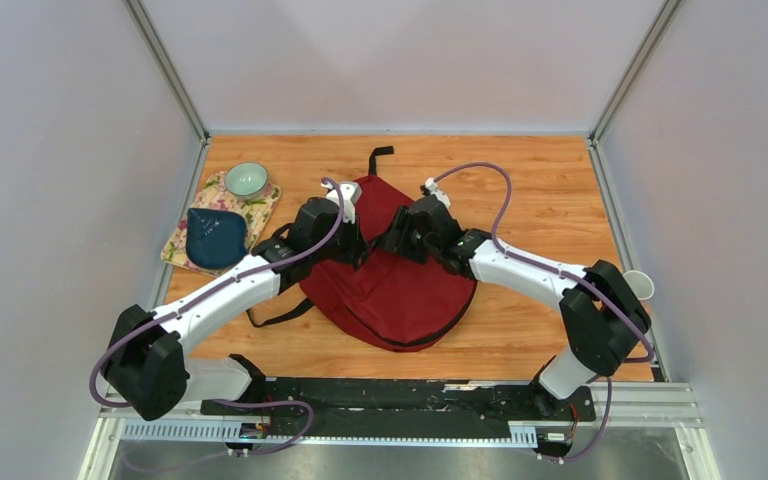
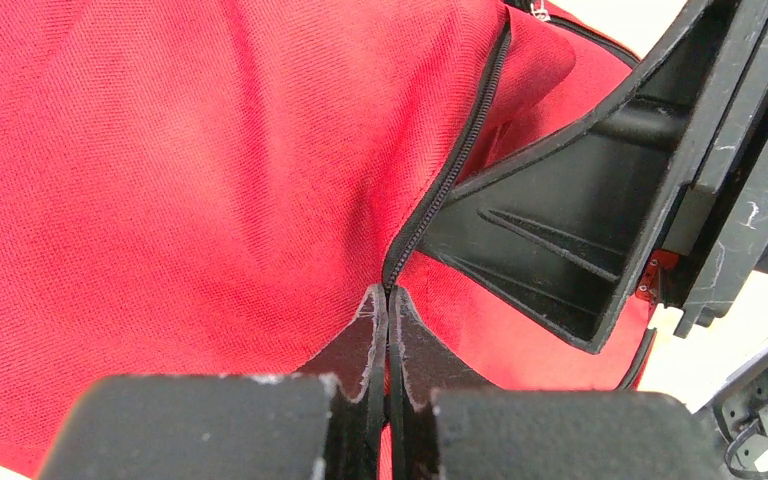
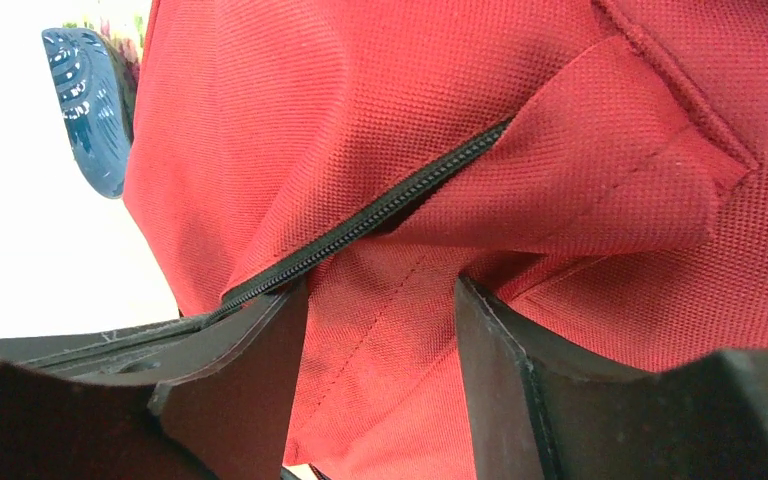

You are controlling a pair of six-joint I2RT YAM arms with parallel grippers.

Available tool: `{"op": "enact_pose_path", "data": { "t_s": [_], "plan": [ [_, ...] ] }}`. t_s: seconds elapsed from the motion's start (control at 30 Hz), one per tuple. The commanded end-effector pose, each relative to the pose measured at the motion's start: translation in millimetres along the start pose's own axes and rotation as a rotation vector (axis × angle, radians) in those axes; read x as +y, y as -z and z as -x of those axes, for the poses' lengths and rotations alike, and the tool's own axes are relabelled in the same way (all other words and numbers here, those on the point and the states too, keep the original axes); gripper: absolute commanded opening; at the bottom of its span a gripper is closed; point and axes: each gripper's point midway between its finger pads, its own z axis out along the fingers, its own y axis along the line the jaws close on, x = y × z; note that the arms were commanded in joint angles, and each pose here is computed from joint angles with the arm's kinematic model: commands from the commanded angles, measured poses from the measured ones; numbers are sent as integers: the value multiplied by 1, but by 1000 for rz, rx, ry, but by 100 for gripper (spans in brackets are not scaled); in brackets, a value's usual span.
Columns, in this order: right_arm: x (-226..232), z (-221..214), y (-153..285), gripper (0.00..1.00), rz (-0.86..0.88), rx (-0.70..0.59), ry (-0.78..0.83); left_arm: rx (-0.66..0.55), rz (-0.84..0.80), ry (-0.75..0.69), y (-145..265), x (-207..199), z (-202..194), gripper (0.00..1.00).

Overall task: Pack the student bag
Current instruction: Adjust the student bag at the center of the board.

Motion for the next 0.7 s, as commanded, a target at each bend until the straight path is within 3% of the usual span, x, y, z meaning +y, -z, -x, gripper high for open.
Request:
{"op": "enact_pose_path", "data": {
  "t_s": [0.0, 0.3, 0.67],
  "plan": [
    [21, 20, -1, 59, 0, -57, 38, 10, -13, 7, -2, 0, 0, 0],
    [9, 16, -11, 59, -155, -47, 131, 19, -15, 15, -3, 0, -3, 0],
    [-7, 19, -12, 39, -301, -81, 260, 35, -17, 25, -4, 3, -7, 0]
  ]
}}
